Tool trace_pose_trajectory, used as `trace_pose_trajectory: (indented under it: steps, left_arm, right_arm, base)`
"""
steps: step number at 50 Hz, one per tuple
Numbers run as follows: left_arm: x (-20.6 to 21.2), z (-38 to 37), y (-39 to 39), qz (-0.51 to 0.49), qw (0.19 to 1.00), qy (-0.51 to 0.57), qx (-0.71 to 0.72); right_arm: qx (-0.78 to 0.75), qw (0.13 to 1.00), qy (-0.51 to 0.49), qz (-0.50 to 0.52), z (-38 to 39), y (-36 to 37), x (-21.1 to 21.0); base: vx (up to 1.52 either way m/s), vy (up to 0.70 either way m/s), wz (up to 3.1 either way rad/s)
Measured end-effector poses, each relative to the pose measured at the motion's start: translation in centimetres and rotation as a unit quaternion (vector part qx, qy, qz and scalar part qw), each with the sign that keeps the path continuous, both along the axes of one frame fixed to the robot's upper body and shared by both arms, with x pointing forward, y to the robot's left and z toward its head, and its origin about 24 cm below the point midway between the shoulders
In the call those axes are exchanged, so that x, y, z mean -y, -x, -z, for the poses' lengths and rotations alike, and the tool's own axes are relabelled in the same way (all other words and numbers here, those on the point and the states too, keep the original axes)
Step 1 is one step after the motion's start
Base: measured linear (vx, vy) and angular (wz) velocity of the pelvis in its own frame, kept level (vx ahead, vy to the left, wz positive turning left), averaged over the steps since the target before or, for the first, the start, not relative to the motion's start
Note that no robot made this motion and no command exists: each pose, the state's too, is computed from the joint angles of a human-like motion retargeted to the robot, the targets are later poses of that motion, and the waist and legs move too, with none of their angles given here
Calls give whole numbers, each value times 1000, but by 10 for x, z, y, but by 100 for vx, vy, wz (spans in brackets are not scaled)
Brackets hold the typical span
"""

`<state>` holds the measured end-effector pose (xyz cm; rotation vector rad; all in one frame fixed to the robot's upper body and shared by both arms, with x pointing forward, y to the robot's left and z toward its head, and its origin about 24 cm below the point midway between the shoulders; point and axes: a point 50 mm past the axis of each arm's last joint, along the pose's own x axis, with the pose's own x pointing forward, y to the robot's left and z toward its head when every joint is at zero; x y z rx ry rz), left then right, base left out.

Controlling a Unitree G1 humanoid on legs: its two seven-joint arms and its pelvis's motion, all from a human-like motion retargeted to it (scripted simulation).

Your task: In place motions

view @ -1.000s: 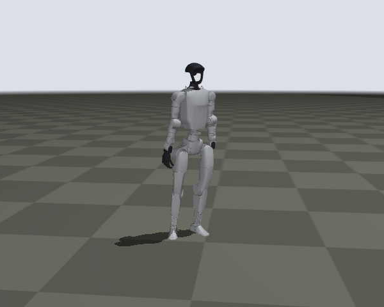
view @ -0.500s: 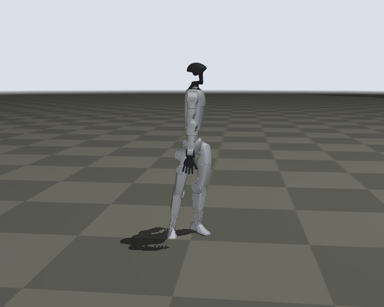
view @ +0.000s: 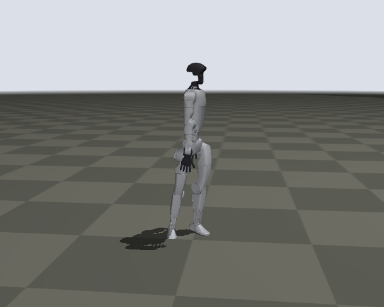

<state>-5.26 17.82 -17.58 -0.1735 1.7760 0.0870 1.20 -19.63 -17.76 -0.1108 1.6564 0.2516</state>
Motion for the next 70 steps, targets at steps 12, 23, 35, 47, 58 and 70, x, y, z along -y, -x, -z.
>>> trace_pose_trajectory:
  steps: [12,23,35,47,58,70]
  left_arm:
    - [-6,-3,17,66,997,-2,-32]
    - [-19,1,-18,90,996,-12,22]
    - [10,6,-54,76,993,33,87]
    - [14,3,-18,128,991,38,17]
    - [12,-2,12,110,993,32,-29]
    - [11,0,-2,128,991,43,-13]
  right_arm:
    - [22,999,4,-24,-2,-24,5]
    - [-22,998,58,9,-6,0,29]
    - [-131,986,63,81,-13,67,26]
    - [-80,993,27,83,-3,58,-2]
    - [-9,1000,11,-26,1,6,-5]
    - [-16,1000,11,-13,0,5,-3]
  base:
    - [-39,-10,-192]
    - [-34,15,-38]
    - [-3,10,-32]
    - [1,0,3]
    - [-5,14,-27]
    - [-3,21,-47]
